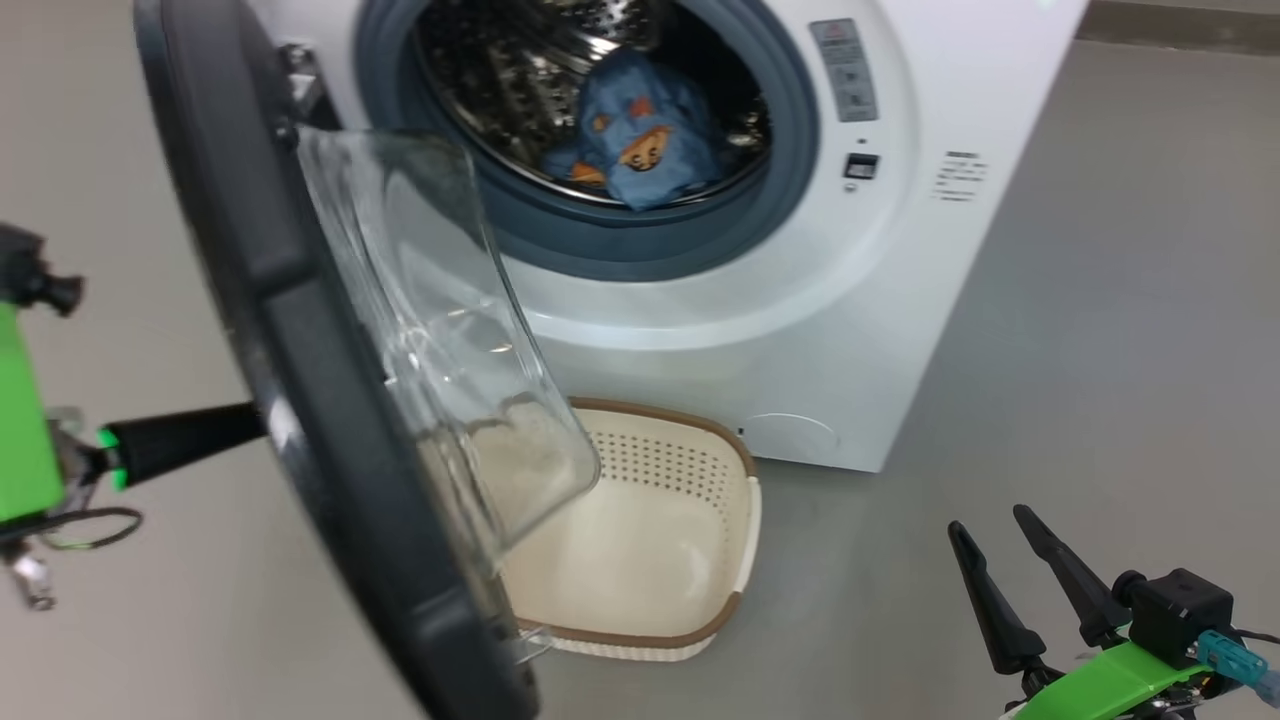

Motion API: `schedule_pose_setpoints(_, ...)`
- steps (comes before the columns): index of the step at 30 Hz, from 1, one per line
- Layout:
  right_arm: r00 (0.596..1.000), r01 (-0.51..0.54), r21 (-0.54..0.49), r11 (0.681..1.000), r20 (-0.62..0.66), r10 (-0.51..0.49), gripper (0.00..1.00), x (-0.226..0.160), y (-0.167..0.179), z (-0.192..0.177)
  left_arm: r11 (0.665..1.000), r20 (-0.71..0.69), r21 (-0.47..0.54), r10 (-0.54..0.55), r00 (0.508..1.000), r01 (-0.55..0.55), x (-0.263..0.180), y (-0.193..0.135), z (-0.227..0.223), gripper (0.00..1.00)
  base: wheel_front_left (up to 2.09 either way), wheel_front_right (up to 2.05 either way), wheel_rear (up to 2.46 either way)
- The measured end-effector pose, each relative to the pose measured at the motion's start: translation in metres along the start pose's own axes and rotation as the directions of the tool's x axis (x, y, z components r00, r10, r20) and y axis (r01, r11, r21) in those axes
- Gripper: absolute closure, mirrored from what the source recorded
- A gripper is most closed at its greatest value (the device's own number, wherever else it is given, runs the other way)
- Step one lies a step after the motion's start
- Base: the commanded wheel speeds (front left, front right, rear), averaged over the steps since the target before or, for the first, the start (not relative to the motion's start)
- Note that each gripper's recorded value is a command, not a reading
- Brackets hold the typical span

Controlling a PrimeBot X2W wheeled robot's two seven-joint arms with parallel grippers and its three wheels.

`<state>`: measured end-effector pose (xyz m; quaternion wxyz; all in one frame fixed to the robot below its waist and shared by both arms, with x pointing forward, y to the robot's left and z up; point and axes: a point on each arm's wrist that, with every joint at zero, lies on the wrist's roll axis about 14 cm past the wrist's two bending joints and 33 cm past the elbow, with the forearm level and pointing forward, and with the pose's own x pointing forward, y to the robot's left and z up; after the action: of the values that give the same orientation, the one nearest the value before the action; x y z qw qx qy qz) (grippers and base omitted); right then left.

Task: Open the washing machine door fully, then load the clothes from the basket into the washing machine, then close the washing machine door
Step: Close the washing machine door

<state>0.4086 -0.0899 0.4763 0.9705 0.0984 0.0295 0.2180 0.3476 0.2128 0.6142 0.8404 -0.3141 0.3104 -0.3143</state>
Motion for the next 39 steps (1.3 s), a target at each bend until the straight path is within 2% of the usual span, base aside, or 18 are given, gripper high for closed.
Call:
schedule_pose_setpoints(14, 0.981, 0.192, 0.018, 0.981, 0.038, -0.192, 0.00, -0.039, -0.049, 0.009, 0.981, -0.001, 0.074, -0.182, 0.983, 0.181, 0.102, -0.047, 0.042, 1.00, 0.00, 0.00, 0.00)
schedule_pose_setpoints(21, 0.964, 0.264, 0.020, 0.964, 0.035, -0.265, 0.00, -0.053, -0.069, 0.007, 0.978, 0.012, 0.062, -0.201, 0.979, 0.200, 0.141, -0.047, 0.056, 1.00, 0.00, 0.00, 0.00)
schedule_pose_setpoints(27, 0.960, 0.278, 0.028, 0.960, 0.027, -0.279, 0.00, -0.054, -0.071, 0.004, 0.982, 0.017, 0.046, -0.187, 0.982, 0.186, 0.148, -0.039, 0.057, 1.00, 0.00, 0.00, 0.00)
schedule_pose_setpoints(34, 0.970, 0.241, 0.029, 0.970, 0.031, -0.242, 0.00, -0.045, -0.062, 0.005, 0.994, 0.065, 0.038, -0.105, 0.992, 0.103, 0.124, -0.015, 0.049, 1.00, 0.00, 0.00, 0.00)
schedule_pose_setpoints(36, 0.972, 0.230, 0.027, 0.973, 0.032, -0.231, 0.00, -0.042, -0.059, 0.005, 0.996, 0.076, 0.025, -0.082, 0.994, 0.081, 0.116, -0.007, 0.042, 0.17, 0.00, 0.00, 0.00)
schedule_pose_setpoints(37, 0.974, 0.225, 0.026, 0.974, 0.033, -0.226, 0.00, -0.041, -0.058, 0.006, 0.997, 0.084, 0.020, -0.071, 0.994, 0.069, 0.112, -0.003, 0.039, 0.00, 0.00, 0.00, 0.00)
schedule_pose_setpoints(39, 0.976, 0.215, 0.021, 0.976, 0.033, -0.216, 0.00, -0.039, -0.056, 0.007, 0.999, 0.126, -0.006, -0.048, 0.991, 0.049, 0.104, 0.007, 0.036, 0.00, 0.00, 0.00, 0.00)
